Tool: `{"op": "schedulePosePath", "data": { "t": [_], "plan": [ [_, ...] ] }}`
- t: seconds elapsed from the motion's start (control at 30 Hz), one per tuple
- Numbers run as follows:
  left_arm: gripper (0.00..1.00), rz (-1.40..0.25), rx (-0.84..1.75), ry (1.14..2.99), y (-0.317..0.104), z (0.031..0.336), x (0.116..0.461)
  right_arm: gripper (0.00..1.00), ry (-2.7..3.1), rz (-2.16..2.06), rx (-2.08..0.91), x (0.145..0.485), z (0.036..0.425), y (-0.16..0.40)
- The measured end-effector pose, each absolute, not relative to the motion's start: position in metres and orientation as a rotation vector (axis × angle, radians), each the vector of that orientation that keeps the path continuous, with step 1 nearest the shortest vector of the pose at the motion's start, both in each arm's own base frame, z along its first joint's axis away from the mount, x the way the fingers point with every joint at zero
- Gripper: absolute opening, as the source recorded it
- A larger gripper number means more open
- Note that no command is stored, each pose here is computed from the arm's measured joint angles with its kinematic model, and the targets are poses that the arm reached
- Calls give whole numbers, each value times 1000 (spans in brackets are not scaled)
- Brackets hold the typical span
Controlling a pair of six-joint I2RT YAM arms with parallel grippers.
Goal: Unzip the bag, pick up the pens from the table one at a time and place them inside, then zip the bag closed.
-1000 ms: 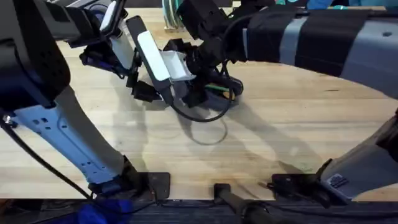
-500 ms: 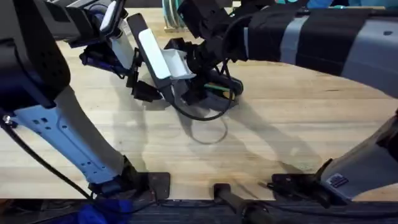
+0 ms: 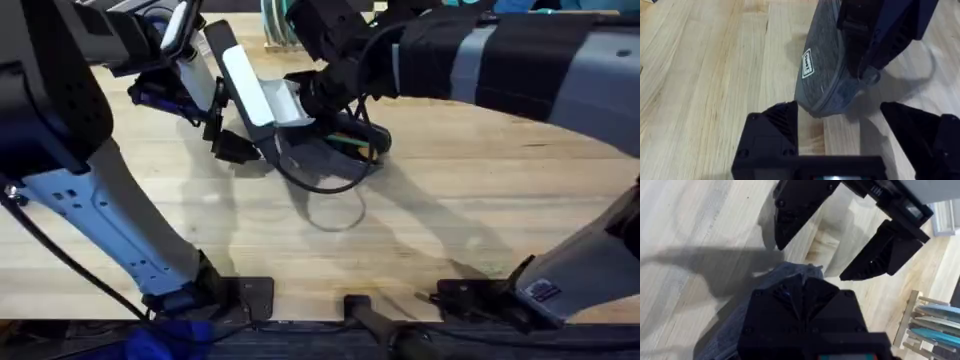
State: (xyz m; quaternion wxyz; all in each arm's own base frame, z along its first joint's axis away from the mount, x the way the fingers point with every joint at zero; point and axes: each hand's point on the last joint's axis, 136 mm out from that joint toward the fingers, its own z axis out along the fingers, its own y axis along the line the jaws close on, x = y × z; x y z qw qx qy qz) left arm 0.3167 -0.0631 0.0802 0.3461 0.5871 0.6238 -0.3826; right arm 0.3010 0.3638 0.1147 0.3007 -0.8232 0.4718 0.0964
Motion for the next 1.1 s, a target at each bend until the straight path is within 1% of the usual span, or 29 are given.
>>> {"op": "schedulePosePath", "data": {
  "t": [0.33,0.7,1.1],
  "plan": [
    [993,-993,1524,1619,-63,80,317,34,1266,275,-2175,300,115,364],
    [993,-994,1518,1616,-64,81,317,34,1305,464,-2083,302,125,359],
    [993,-1009,1531,1569,-79,84,319,34,1343,630,-1987,304,136,353]
  ]
}}
